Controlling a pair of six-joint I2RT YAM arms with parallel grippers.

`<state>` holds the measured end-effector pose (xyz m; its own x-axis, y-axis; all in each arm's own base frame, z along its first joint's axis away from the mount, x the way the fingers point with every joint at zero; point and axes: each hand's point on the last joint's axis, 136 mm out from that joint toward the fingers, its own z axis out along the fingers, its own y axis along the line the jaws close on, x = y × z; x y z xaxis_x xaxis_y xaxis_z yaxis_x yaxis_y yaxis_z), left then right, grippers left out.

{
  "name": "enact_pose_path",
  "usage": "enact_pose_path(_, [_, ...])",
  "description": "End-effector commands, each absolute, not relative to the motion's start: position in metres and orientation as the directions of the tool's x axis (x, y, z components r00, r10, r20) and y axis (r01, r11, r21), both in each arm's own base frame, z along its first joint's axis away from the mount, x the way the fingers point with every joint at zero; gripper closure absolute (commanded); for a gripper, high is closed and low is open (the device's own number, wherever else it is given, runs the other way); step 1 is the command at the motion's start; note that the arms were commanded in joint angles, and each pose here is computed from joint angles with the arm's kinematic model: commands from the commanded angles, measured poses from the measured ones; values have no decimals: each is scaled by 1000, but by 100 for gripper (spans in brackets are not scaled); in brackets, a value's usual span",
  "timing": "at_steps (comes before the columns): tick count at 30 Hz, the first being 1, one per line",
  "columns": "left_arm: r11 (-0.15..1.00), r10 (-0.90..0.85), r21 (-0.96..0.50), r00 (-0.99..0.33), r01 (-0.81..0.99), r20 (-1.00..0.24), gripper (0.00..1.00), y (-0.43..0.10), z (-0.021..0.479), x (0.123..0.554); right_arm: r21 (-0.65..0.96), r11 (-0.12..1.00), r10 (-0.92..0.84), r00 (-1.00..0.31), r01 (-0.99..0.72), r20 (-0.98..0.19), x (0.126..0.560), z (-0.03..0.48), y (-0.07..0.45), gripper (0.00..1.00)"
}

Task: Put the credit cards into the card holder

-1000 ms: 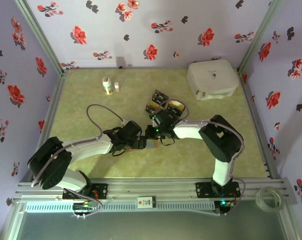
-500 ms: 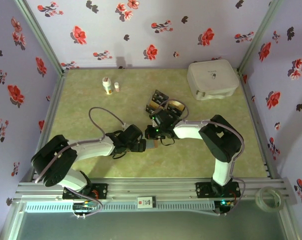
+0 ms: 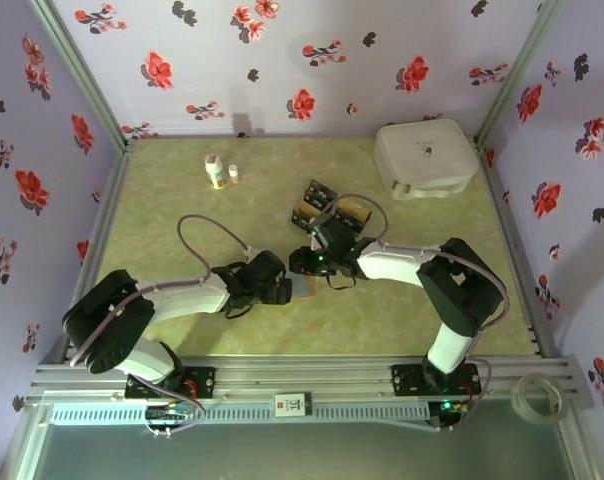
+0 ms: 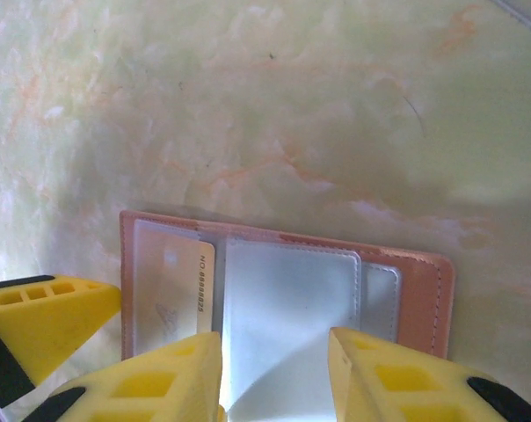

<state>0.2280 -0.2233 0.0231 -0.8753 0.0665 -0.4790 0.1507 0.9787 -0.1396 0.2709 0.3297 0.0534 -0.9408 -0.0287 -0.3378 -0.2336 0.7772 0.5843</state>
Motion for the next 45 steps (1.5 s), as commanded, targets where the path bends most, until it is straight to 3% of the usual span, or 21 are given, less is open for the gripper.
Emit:
enact_pose_path(1, [990, 69, -80, -888, 118, -454, 0, -205, 8, 220, 564, 802, -12, -950, -196, -313, 270, 41, 321, 63])
enact_pose_path(17, [989, 66, -85, -887, 118, -457, 0, -205, 8, 220, 555, 812, -25, -959, -184, -281, 269, 22, 323, 60])
enact_pose_path(32, [988, 70, -89, -883, 125, -465, 0, -206, 12, 221, 669, 719, 1, -962, -188, -272, 266, 53, 342, 63])
enact_pose_path(38, [988, 56, -92, -838, 126, -543, 0, -199, 51, 229, 690, 698, 16, -960, -190, -280, 262, 70, 344, 63])
enact_pose_path(45, [991, -74, -134, -764, 17, -640, 0, -153, 106, 236, 703, 675, -10, -956, -223, -294, 251, 87, 364, 61])
